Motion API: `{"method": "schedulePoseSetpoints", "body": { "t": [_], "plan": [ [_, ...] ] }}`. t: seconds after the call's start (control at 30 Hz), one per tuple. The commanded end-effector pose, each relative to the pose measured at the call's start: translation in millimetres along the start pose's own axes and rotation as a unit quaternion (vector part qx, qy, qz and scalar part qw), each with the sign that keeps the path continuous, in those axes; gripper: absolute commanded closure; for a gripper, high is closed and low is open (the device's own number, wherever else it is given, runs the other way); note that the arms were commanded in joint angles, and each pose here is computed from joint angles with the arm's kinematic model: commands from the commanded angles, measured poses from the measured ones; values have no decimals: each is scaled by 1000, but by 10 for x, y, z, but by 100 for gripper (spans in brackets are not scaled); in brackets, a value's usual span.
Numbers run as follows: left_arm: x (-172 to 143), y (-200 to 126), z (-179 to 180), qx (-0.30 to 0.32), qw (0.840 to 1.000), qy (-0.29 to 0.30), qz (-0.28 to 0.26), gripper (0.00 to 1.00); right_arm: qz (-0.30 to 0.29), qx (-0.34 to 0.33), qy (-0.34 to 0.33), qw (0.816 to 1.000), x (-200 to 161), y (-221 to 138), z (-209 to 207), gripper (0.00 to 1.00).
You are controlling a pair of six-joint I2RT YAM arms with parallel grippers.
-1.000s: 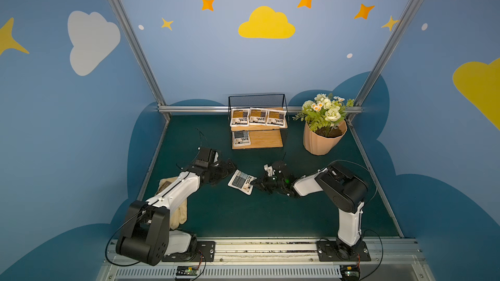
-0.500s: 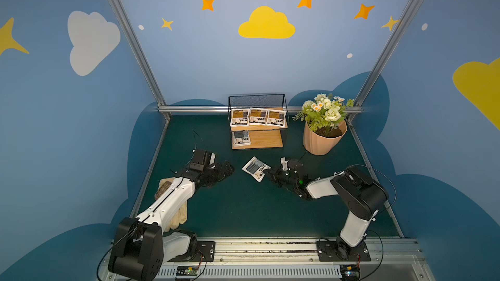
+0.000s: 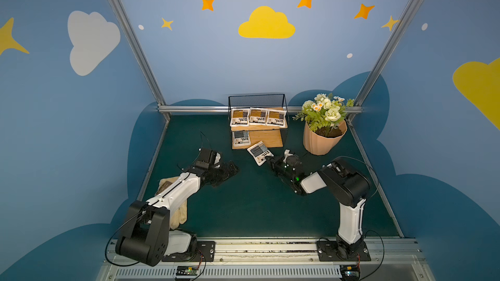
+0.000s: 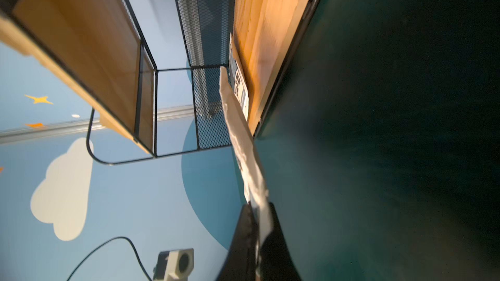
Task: Place the bagged coffee beans on the shelf by color
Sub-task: Place the bagged coffee beans on the shelf.
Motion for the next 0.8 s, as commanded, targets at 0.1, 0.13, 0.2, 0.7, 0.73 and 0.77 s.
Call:
{"method": "schedulePoseSetpoints", "body": {
  "t": [0.1, 0.13, 0.2, 0.7, 0.73, 0.77],
  "plan": [
    [70, 35, -153, -12, 1000, 18, -1, 0, -70, 48, 29, 996, 297, 290, 172, 100],
    [67, 37, -157, -13, 1000, 19, 0, 0, -77, 49, 31, 995, 327, 333, 177, 100],
    [70, 39, -153, -11, 1000, 19, 0, 0, -84, 46, 36, 995, 380, 415, 169, 100],
    [67, -2, -187, -15, 1000, 20, 0, 0, -146, 8, 79, 986, 675, 931, 30, 100],
    [60, -9, -189, -16, 1000, 20, 0, 0, -149, 3, 80, 986, 685, 956, 11, 100],
    [58, -18, -192, -16, 1000, 21, 0, 0, -151, -2, 82, 985, 689, 979, -12, 100]
  ]
}}
Point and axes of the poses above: each gripper's point midway between its finger pads, its own y axis out along the fingers, its own z axis along the line the jaws close on, x = y × z, the point moved 5 cm from there along -y, back along the fingers, and after that the axes turned 13 degrees about -y, right-handed, at the moved point
